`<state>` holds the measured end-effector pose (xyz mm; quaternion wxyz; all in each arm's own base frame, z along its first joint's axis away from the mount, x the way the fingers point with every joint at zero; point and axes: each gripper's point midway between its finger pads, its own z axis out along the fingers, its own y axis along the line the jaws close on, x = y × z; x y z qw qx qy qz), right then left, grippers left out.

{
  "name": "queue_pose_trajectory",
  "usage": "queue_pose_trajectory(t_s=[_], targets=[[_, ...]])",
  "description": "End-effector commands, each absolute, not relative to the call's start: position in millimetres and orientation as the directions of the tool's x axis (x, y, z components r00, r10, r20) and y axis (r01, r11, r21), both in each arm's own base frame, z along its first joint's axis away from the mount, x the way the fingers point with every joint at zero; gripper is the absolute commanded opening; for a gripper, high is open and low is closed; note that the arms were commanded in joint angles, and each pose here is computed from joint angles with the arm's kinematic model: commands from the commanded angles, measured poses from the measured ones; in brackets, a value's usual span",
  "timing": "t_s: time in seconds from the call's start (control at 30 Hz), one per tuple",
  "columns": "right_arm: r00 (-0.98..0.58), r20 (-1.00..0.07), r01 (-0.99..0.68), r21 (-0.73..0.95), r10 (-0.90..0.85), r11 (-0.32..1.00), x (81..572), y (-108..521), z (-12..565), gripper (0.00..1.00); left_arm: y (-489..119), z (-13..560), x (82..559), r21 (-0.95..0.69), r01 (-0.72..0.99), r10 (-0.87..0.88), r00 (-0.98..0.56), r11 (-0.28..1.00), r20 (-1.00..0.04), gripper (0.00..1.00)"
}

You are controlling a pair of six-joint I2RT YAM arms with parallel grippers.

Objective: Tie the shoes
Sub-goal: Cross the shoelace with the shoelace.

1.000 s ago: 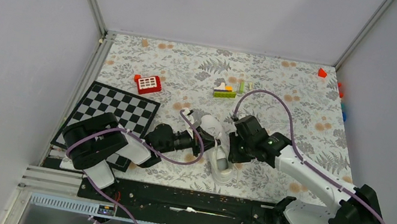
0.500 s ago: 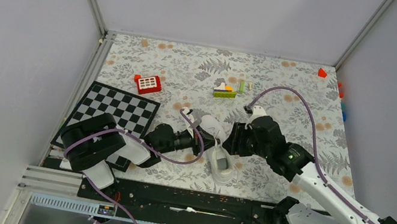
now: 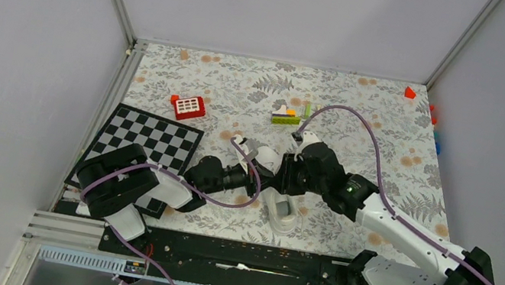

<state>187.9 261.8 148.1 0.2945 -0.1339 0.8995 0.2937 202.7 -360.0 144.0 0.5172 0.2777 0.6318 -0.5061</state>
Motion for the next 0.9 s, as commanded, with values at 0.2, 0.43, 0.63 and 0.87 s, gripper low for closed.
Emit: queue_pose_trajectory(t_s=[0.2, 0.43, 0.63, 0.87], targets=[[-0.718, -0.696, -0.387, 0.417, 0.015, 0.823, 206.6, 253.9, 170.8, 0.00, -362.3, 178.0, 192.8, -0.274, 0.927, -0.221, -0.220, 0.256, -0.950, 0.00], [-0.728, -0.686, -0.369, 0.403, 0.009, 0.838, 201.1, 244.1, 160.9, 0.00, -361.2, 177.4, 190.3, -0.275, 0.931, -0.218, -0.225, 0.239, -0.950, 0.00], [-0.753, -0.658, -0.393, 0.425, -0.020, 0.816, 192.5, 249.9, 157.0, 0.00, -363.7, 181.8, 193.1, -0.273, 0.931, -0.229, -0.219, 0.241, -0.948, 0.00], [-0.765, -0.640, -0.438, 0.439, -0.069, 0.784, 180.9, 253.1, 155.1, 0.03, -361.8, 186.3, 196.5, -0.267, 0.930, -0.243, -0.206, 0.254, -0.948, 0.00]])
